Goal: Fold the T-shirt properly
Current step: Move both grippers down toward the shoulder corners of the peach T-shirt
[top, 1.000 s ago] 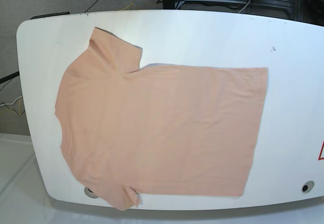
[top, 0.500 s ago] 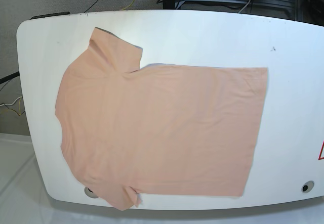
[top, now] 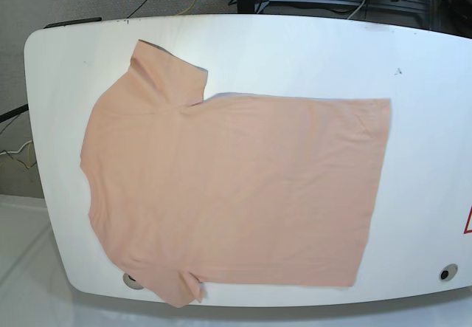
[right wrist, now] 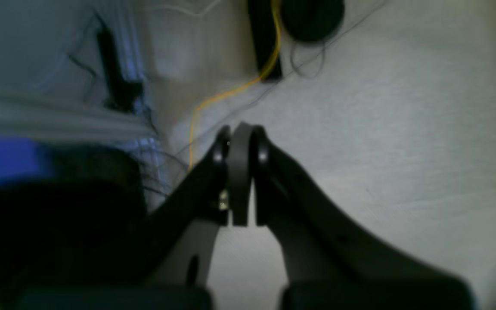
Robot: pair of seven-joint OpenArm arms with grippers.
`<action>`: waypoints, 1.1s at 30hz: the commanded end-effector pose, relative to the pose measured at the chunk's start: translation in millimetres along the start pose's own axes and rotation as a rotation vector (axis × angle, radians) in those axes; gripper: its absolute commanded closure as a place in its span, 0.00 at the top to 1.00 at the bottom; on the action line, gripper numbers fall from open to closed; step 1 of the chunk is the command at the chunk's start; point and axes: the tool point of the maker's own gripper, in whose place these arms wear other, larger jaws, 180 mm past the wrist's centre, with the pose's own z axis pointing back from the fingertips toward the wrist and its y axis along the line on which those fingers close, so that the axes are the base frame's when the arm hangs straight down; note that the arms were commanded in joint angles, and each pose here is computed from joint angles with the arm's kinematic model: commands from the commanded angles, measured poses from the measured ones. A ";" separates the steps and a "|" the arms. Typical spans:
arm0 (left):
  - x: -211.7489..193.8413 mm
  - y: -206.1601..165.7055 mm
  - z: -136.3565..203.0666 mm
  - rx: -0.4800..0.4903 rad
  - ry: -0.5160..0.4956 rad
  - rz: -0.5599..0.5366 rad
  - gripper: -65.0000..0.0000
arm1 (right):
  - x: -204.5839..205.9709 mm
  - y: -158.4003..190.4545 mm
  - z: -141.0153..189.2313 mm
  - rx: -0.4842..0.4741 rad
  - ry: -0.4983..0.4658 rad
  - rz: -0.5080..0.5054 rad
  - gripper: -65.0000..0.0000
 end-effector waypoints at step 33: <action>175.7 -59.1 44.7 -0.152 -0.403 -0.186 0.03 | 208.0 25.6 16.6 0.084 -0.436 0.005 0.00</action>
